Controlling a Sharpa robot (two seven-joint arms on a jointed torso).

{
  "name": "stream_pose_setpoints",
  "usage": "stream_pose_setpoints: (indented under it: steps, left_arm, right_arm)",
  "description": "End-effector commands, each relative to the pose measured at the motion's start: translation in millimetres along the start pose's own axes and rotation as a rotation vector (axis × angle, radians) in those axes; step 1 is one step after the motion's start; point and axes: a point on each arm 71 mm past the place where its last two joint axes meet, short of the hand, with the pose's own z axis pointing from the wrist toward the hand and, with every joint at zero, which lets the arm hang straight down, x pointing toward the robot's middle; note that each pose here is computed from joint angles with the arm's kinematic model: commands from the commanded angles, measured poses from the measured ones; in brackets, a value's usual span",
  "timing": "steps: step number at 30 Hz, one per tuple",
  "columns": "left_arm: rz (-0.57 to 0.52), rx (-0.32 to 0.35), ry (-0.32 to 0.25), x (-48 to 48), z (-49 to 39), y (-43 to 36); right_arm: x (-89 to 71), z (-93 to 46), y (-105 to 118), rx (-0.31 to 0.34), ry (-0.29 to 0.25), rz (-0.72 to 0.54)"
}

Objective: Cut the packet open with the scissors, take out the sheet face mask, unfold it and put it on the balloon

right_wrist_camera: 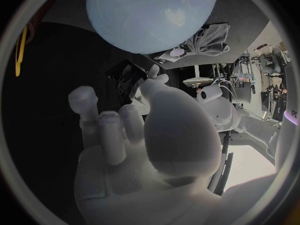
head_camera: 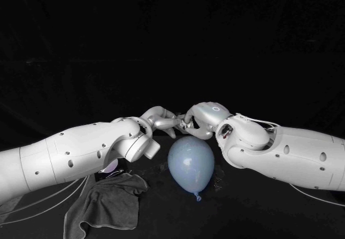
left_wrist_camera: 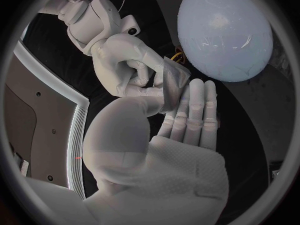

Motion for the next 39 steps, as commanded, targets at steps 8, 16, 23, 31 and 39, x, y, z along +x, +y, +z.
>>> stream_pose_setpoints:
  steps: [8,16,23,31,39]
  left_arm:
    - [-0.006,0.031,0.010,0.3,-0.7,-3.3]
    - [-0.006,0.041,0.034,3.8,-2.1,-5.0]
    - [-0.006,0.047,0.047,5.9,-2.5,-6.2]
    - [-0.007,0.052,0.049,6.2,-2.7,-6.7]
    - [-0.009,0.052,0.043,5.0,-2.3,-6.1]
  right_arm:
    - [0.2,3.0,-4,0.014,-0.005,0.093]
    - [-1.9,5.3,-1,-0.005,-0.045,0.105]
    - [-2.8,6.3,3,-0.033,-0.063,0.110]
    - [-1.7,6.5,5,-0.062,-0.048,0.098]
    - [-2.0,5.5,5,-0.066,-0.054,0.088]
